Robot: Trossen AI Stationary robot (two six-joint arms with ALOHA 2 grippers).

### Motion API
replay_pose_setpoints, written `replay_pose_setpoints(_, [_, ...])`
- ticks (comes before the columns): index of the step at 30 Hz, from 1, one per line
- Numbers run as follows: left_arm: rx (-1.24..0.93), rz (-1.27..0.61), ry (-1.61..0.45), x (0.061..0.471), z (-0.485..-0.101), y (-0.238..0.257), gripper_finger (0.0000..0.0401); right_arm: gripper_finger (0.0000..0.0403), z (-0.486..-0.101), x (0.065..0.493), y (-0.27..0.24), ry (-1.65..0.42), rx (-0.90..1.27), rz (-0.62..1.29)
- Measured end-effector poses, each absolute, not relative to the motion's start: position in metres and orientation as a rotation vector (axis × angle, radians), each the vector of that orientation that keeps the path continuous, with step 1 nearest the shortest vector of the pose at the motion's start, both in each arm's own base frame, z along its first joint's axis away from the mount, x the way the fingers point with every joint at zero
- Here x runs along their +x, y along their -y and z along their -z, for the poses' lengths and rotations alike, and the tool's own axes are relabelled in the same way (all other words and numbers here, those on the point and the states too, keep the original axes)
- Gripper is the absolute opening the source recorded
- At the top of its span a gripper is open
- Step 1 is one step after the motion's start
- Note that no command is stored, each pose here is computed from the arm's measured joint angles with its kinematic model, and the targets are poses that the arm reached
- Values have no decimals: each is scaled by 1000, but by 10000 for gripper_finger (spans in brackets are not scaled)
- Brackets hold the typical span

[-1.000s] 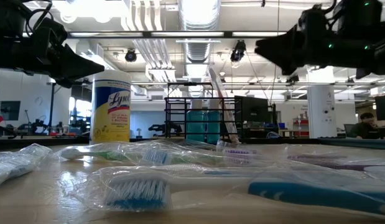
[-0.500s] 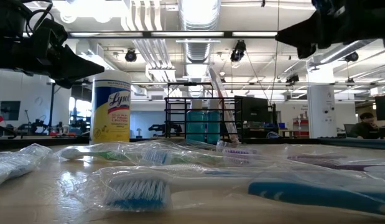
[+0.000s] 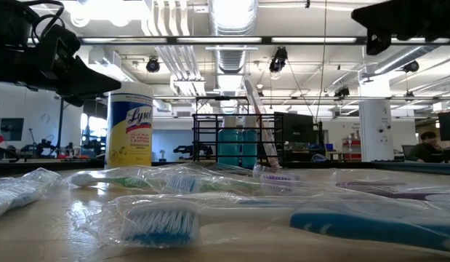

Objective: Pick & Place toothbrushing station
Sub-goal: Put the top purple toothbrush into the wire organizer

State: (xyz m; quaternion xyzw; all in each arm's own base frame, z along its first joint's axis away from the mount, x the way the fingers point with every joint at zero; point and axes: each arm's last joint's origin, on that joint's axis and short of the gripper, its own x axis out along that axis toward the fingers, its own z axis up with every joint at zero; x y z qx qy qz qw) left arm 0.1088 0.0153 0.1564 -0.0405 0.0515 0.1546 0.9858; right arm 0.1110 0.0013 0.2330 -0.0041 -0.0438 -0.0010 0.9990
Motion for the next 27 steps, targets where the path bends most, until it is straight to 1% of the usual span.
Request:
replay_pose_setpoints(7, [-66,-310,-105,109,-157,-15,23,8,-208,105,-1,73,20,2])
replay_pose_setpoints(11, [-61,-310,-106,109,-157,-15,23,8,-194,107,-1,26,20,2])
replay_pose_setpoints(15, [-67,-310,-105,109,-157,-15,23,8,-187,109,-1,-3,37,3])
replay_pose_setpoints(18, [-68,-311,-105,109,-157,-15,23,8,-189,111,-1,-10,68,3])
replay_pose_setpoints(22, [-71,-311,-104,109,-157,-15,23,8,-202,115,-1,-30,103,4])
replay_pose_setpoints(27, [-81,-311,-103,109,-157,-15,23,8,-216,124,-1,-165,151,16])
